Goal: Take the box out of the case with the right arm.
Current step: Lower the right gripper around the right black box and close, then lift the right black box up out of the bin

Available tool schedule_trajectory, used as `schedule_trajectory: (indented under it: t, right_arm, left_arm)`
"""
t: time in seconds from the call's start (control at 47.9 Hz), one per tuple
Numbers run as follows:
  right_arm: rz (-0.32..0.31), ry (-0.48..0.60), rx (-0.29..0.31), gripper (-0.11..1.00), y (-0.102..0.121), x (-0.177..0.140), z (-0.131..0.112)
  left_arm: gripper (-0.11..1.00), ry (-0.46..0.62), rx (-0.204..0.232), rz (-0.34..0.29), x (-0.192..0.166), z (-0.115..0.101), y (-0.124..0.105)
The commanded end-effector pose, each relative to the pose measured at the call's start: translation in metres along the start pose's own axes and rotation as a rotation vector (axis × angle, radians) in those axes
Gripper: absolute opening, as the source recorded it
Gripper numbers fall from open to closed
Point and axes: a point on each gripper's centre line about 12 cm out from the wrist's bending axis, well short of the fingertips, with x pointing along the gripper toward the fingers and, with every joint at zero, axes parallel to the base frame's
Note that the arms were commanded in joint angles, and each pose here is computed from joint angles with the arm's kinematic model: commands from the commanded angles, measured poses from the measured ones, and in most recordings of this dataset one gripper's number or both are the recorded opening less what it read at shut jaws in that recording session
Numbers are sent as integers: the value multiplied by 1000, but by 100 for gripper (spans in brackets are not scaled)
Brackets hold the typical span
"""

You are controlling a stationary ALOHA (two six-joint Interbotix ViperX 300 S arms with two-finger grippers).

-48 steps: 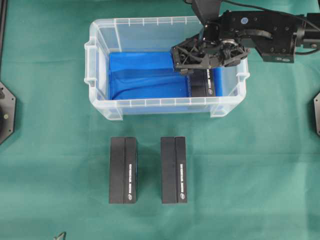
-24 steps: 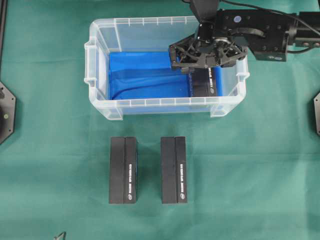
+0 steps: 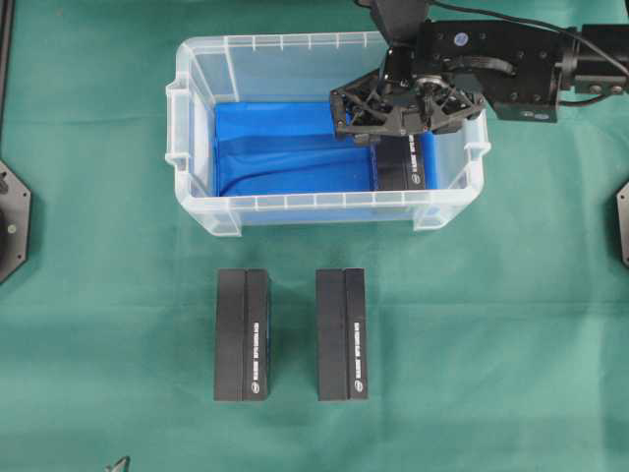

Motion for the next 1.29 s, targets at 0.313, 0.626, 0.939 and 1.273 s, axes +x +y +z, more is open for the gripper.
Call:
schedule_trajectory:
  t: [0.313,0.626,0.939,1.273]
  right_arm:
    - [33,-52,-4,65,9,-75,9]
    - [15,-108,5,65,7,-133,19]
    - [19,-132,7,65,7,-169,20]
    - [0,-157,14,65,3,-189,20]
  left_arm:
    - [2,-26,-2,-1,-7,5,0]
    - [2,-27,-2,-3,-7,4,0]
    - [2,-32,-1,-2,-8,4,0]
    - [2,-31,-1,-2,-8,4,0]
